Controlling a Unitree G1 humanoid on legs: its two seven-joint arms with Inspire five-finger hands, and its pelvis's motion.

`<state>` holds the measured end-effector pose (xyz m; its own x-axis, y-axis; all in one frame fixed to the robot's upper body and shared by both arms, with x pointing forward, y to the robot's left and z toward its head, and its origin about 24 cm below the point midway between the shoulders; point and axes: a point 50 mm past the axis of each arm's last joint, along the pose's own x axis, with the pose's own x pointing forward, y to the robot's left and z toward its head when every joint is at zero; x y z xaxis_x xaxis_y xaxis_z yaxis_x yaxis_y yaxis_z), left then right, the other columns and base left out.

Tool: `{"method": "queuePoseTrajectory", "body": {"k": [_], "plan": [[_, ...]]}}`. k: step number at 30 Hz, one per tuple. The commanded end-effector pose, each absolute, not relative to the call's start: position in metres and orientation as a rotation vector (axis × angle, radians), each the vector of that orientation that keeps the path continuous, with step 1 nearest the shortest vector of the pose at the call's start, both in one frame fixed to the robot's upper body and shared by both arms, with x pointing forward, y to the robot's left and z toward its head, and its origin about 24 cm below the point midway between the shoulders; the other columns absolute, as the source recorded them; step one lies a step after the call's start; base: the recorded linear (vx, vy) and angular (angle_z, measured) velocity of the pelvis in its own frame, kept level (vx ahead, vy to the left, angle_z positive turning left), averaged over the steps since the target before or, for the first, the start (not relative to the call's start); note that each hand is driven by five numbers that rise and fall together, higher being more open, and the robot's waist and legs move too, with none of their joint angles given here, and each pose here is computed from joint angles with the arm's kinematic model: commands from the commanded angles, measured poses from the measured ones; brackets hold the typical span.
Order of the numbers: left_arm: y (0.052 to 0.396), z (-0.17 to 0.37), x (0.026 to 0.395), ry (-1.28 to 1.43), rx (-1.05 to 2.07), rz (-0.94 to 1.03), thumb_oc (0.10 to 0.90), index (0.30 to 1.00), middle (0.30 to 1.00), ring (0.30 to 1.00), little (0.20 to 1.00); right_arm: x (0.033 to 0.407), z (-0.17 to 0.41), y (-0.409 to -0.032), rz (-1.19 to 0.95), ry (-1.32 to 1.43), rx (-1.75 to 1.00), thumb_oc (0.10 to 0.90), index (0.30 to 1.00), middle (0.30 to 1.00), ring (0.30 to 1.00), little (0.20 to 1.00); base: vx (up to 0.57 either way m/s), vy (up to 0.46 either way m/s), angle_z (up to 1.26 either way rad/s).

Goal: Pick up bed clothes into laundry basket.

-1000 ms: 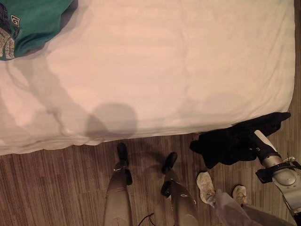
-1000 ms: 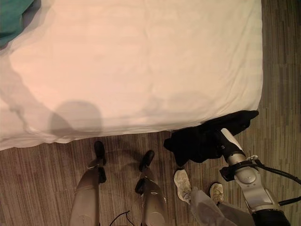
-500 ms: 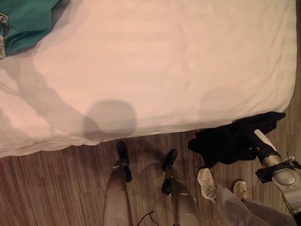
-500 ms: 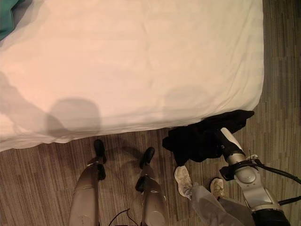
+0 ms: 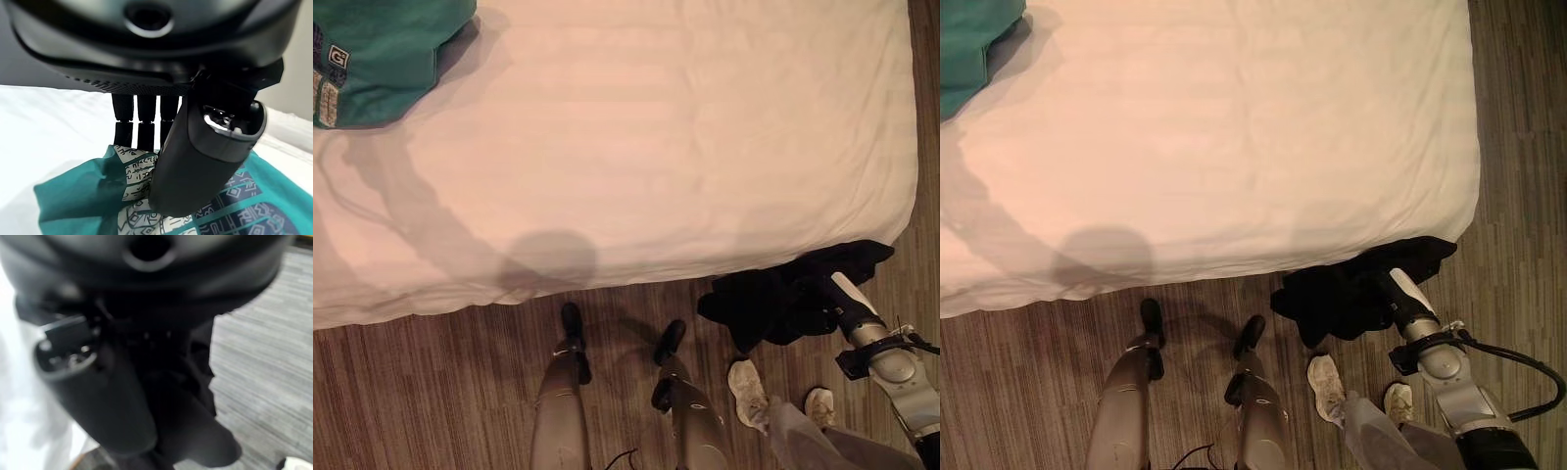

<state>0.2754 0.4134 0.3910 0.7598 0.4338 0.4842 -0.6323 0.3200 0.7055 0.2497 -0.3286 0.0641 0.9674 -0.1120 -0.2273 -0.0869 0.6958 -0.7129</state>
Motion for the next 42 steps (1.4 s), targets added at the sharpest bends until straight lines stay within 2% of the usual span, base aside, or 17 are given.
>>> {"method": "queuePoseTrajectory", "body": {"k": [1, 10, 17, 24, 35, 39, 42], "plan": [[0.432, 0.428, 0.229, -0.434, 0.866, 0.924, 0.4, 0.3, 0.3, 0.3, 0.3, 0.242, 0.102, -0.362, -0.187, 0.173, -0.86, 0.4, 0.3, 0.3, 0.3, 0.3, 0.01, -0.038, -0.02], [0.427, 0.415, 0.235, -0.5, 0.818, 0.878, 0.4, 0.3, 0.3, 0.3, 0.3, 0.245, 0.101, -0.359, -0.186, 0.17, -0.865, 0.4, 0.3, 0.3, 0.3, 0.3, 0.02, -0.055, -0.01], [0.436, 0.371, 0.226, -0.537, 0.728, 0.838, 0.4, 0.3, 0.3, 0.3, 0.3, 0.24, 0.116, -0.369, -0.272, 0.108, -0.816, 0.4, 0.3, 0.3, 0.3, 0.3, 0.04, -0.088, 0.12], [0.436, 0.376, 0.215, -0.544, 0.799, 0.859, 0.4, 0.3, 0.3, 0.3, 0.3, 0.234, 0.111, -0.373, -0.293, 0.13, -0.818, 0.4, 0.3, 0.3, 0.3, 0.3, 0.03, -0.071, 0.07], [0.397, 0.383, 0.217, -0.772, 0.755, 0.733, 0.4, 0.3, 0.3, 0.3, 0.3, 0.234, 0.13, -0.366, -0.361, -0.007, -0.772, 0.4, 0.3, 0.3, 0.3, 0.3, -0.01, -0.091, 0.08], [0.387, 0.338, 0.216, -0.792, 0.626, 0.655, 0.4, 0.3, 0.3, 0.3, 0.3, 0.232, 0.143, -0.362, -0.385, -0.086, -0.744, 0.4, 0.3, 0.3, 0.3, 0.3, -0.09, -0.138, 0.02], [0.382, 0.291, 0.218, -0.71, 0.56, 0.605, 0.4, 0.3, 0.3, 0.3, 0.3, 0.238, 0.157, -0.359, -0.416, -0.174, -0.675, 0.4, 0.3, 0.3, 0.3, 0.3, -0.18, -0.13, 0.04]]}}
